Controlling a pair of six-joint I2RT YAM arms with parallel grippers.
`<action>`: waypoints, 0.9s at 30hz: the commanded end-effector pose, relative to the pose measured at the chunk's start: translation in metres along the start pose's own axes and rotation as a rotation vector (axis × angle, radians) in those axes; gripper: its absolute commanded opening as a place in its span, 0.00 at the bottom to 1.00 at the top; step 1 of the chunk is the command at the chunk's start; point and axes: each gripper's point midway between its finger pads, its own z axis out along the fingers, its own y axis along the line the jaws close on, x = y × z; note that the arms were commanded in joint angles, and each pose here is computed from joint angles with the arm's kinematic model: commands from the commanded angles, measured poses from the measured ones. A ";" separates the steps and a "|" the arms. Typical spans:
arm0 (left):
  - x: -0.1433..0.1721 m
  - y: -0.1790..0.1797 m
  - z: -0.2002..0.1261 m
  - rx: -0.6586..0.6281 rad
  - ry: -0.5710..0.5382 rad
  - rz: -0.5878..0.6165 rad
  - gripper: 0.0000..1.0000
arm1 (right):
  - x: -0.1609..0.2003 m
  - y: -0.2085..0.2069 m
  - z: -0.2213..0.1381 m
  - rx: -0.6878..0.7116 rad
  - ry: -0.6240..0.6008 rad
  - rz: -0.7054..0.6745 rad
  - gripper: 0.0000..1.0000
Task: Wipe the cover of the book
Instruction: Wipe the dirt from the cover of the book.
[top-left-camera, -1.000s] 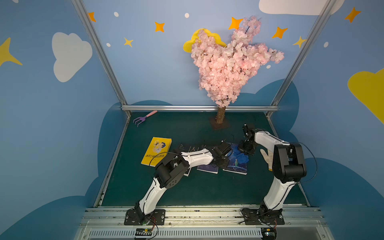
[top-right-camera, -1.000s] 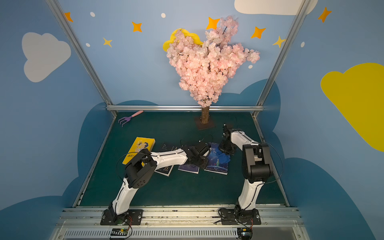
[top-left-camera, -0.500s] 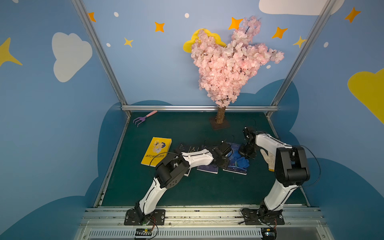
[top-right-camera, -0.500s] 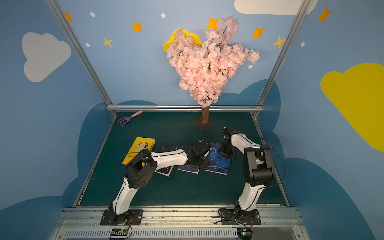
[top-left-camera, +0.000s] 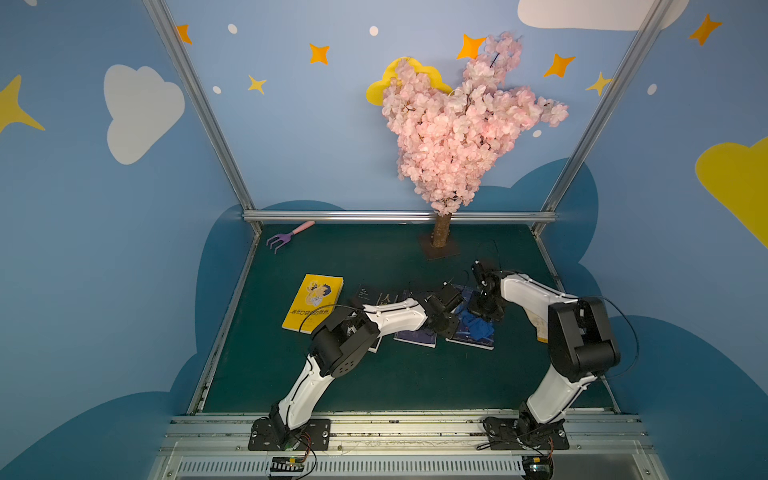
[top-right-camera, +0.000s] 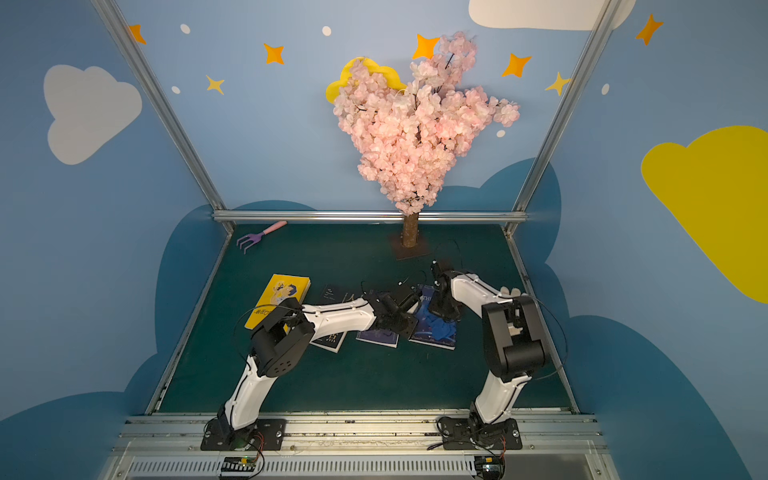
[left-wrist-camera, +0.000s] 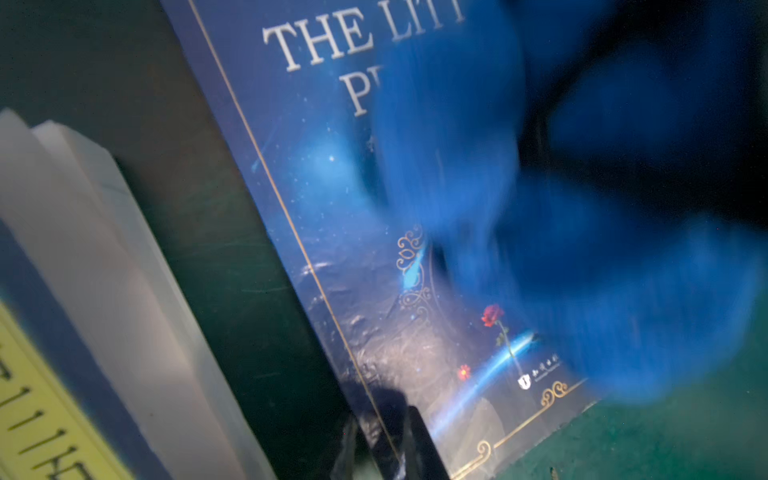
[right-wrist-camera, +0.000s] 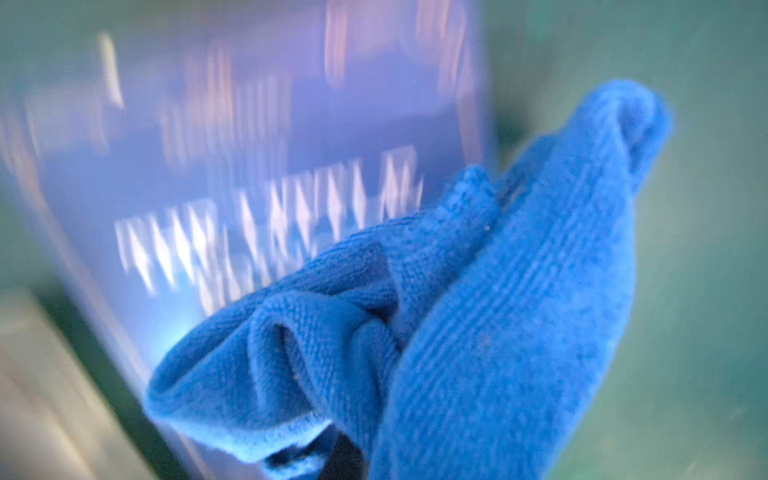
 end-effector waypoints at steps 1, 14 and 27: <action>0.078 0.023 0.027 -0.078 0.234 0.007 0.22 | 0.060 -0.029 0.016 0.050 0.134 0.053 0.00; 0.077 0.020 0.023 -0.062 0.224 0.006 0.21 | -0.081 0.008 0.029 0.013 0.148 0.091 0.00; 0.079 0.014 0.028 -0.031 0.238 -0.011 0.21 | -0.038 0.012 0.034 0.036 0.168 0.027 0.00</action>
